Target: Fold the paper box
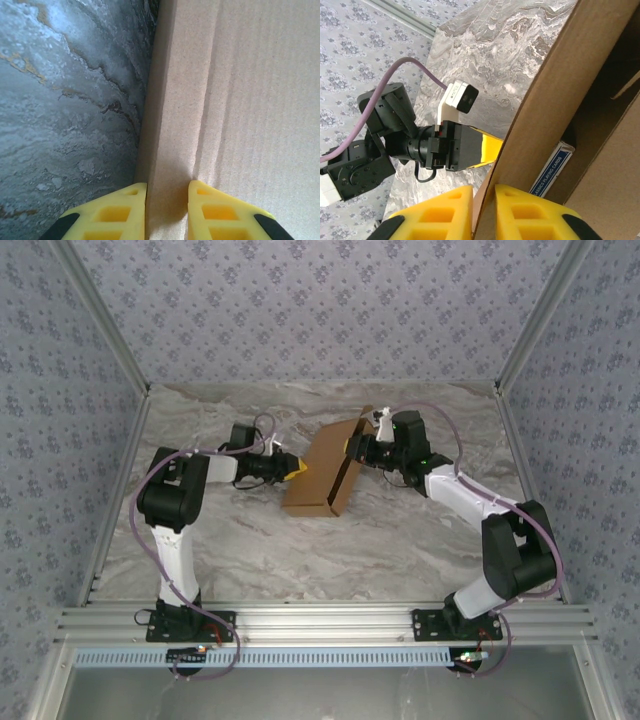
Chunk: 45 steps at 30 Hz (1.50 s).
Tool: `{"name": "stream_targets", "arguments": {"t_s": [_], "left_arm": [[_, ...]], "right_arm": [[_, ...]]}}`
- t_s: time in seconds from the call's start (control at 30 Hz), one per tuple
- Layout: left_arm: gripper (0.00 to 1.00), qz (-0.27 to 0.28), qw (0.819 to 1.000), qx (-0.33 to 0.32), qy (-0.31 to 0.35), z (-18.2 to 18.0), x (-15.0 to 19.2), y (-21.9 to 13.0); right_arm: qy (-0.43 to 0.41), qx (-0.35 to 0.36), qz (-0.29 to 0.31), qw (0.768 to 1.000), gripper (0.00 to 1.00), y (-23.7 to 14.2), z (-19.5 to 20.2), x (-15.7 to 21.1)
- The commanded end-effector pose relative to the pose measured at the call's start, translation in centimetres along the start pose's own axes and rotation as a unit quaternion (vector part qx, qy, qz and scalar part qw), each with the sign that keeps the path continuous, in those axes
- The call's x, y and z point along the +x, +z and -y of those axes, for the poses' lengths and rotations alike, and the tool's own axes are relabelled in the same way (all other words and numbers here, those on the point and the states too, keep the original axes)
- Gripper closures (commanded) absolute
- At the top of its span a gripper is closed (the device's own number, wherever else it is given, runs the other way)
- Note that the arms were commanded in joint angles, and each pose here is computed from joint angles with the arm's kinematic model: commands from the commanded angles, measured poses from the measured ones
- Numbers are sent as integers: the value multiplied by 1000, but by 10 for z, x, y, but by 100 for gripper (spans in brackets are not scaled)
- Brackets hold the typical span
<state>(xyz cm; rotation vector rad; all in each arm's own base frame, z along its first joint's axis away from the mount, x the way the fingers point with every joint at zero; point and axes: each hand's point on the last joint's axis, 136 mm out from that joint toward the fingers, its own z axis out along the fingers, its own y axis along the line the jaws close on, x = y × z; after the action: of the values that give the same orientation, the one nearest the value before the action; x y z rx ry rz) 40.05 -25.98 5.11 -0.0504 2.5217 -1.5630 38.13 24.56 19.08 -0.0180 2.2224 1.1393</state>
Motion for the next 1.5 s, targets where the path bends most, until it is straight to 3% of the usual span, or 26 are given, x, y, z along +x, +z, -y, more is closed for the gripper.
{"name": "stream_targets", "arguments": {"t_s": [0.0,0.37,0.67,0.93,1.13,1.47], "left_arm": [[89,-2,998,-41,-49,-31,12,1],[91,5,997,-45,-57,-40,12,-4],[93,8,997,-42,-61,-42,10,-5],[93,12,997,-32,-66,-38,9,-6],[93,10,997,-24,-67,-33,10,-5],[87,5,998,-18,-67,-31,13,-3]], "right_arm": [[-24,-6,4,1000,77,-3,-15,-6],[-40,50,-7,998,54,-14,9,3],[-28,65,-17,997,52,-15,24,14],[-24,17,-4,1000,87,-11,2,3],[-24,-33,17,999,95,-9,-29,-13],[-41,-63,20,997,96,1,-60,-23]]}}
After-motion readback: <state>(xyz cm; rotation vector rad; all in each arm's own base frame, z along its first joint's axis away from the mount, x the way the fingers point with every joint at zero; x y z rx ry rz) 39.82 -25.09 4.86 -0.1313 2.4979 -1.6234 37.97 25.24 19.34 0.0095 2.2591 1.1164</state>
